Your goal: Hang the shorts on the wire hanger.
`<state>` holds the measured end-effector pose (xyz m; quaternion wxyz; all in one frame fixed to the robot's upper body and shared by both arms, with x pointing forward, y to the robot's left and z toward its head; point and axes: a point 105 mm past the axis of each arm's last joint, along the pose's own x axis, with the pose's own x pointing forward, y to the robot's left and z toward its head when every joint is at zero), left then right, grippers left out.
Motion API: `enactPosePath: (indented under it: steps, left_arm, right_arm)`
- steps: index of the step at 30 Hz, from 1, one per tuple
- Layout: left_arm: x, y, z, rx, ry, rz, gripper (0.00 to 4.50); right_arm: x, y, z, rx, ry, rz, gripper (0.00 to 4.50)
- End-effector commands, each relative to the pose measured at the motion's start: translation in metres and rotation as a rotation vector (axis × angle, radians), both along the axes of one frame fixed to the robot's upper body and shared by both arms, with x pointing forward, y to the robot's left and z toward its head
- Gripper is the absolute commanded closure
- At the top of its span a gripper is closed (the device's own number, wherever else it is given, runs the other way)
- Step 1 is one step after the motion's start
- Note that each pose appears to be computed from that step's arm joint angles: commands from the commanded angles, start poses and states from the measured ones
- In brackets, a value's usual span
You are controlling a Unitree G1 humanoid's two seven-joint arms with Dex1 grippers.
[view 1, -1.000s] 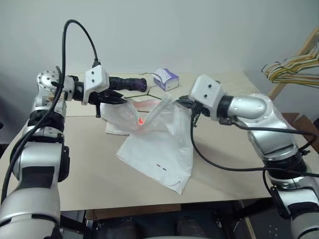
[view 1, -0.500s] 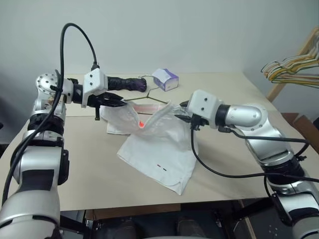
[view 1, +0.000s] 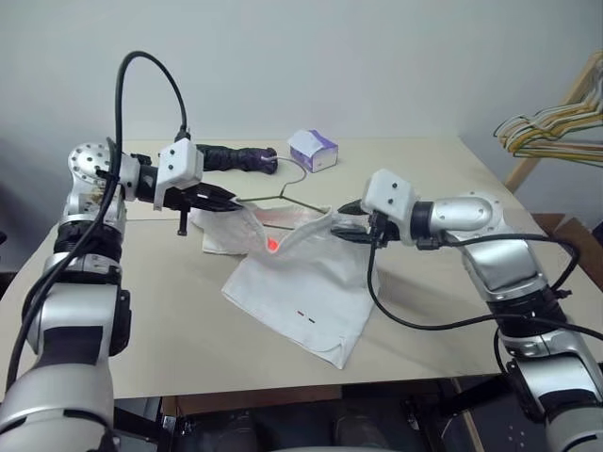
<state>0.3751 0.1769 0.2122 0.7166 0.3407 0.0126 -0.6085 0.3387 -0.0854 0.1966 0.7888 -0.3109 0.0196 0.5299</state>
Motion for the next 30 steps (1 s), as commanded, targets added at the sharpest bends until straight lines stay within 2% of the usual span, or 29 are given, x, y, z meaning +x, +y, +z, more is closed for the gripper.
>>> enactPosePath:
  steps: [1, 4, 9, 13, 21, 26, 27, 30]
  left_arm:
    - [-0.002, -0.005, 0.018, -0.028, -0.064, -0.032, 4.5]
    - [-0.003, -0.006, 0.016, -0.028, -0.057, -0.036, 4.5]
    - [-0.003, -0.006, 0.016, -0.043, -0.053, -0.036, 4.5]
    - [-0.002, -0.007, 0.017, -0.076, -0.029, -0.033, 4.5]
    - [0.003, -0.01, 0.027, -0.179, -0.08, -0.009, 1.92]
    - [0.003, -0.006, 0.051, -0.328, -0.142, 0.008, 0.23]
    - [0.003, -0.004, 0.056, -0.369, -0.147, 0.021, 0.0]
    - [0.002, 0.003, 0.065, -0.497, -0.135, 0.059, 0.0]
  right_arm:
    - [0.003, 0.0, 0.013, 0.024, -0.004, 0.008, 2.18]
    - [0.004, 0.003, 0.012, 0.042, 0.045, 0.006, 2.72]
    - [0.004, 0.002, 0.006, 0.024, 0.048, 0.002, 4.45]
    - [0.004, 0.001, 0.002, 0.018, 0.044, -0.011, 4.49]
    - [0.004, -0.002, 0.001, 0.058, 0.057, -0.066, 4.49]
    - [0.008, -0.015, -0.002, 0.106, 0.079, -0.173, 4.49]
    - [0.009, -0.022, -0.004, 0.128, 0.094, -0.22, 4.49]
    - [0.009, -0.041, -0.005, 0.194, 0.13, -0.35, 4.49]
